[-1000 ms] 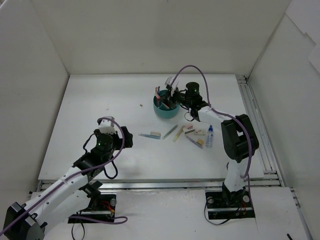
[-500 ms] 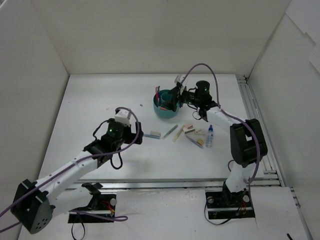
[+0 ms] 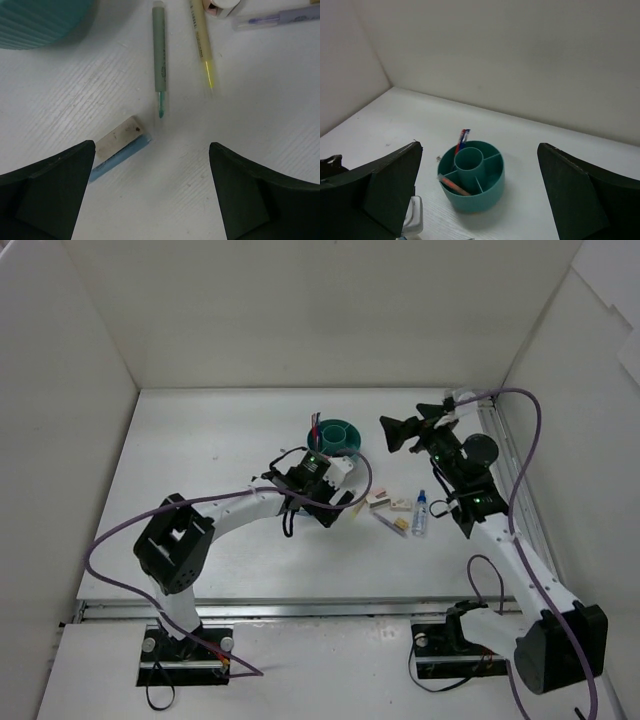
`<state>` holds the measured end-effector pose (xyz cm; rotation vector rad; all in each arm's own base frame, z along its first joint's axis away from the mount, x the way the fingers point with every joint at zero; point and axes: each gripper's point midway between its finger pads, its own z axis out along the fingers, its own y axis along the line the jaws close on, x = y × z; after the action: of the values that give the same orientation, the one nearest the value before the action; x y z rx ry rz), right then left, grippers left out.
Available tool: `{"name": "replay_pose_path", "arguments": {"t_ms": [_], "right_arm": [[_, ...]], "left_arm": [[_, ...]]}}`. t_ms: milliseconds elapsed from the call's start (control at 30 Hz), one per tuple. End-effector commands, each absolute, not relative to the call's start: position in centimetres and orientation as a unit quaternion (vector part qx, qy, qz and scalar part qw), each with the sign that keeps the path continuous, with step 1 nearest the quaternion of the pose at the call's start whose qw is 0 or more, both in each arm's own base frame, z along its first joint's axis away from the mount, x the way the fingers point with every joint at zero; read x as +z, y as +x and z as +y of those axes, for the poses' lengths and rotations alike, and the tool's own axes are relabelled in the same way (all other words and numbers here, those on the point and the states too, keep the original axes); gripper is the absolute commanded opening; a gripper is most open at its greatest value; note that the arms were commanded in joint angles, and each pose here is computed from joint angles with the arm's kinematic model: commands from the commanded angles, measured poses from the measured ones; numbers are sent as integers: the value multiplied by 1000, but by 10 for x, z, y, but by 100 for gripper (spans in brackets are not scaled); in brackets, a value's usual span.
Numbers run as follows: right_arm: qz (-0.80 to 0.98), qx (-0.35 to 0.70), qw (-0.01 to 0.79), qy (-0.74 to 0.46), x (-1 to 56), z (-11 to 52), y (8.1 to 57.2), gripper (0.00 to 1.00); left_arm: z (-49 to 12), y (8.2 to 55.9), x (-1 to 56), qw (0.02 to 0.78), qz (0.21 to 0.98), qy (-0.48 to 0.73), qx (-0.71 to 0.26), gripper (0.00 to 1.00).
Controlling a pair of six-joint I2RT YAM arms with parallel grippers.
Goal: Sort the stationery into containers
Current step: Pick up the pen from the center of the board.
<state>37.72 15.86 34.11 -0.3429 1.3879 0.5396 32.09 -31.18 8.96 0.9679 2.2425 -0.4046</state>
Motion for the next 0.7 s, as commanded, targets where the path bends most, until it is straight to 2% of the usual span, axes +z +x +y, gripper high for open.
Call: {"name": "replay_pose_path", "arguments": {"t_ms": [0,133,333,500,667], "right_arm": [[621,203,755,-47,359,113,372,98],[640,174,748,-32,351,95,354,98],[658,144,739,-18,339,79,343,98],[661,138,737,-17,337,76,342,98],[670,133,731,-17,332,74,344,98]], "left_arm": [[-327,320,100,323,831,424,-161,92],[-341,322,90,314,826,439,-162,87],[-354,333,70,294,832,448,-147,72],[-355,337,69,298,832,446,-141,68],[-357,340,60,290,834,450,-136,49]]}}
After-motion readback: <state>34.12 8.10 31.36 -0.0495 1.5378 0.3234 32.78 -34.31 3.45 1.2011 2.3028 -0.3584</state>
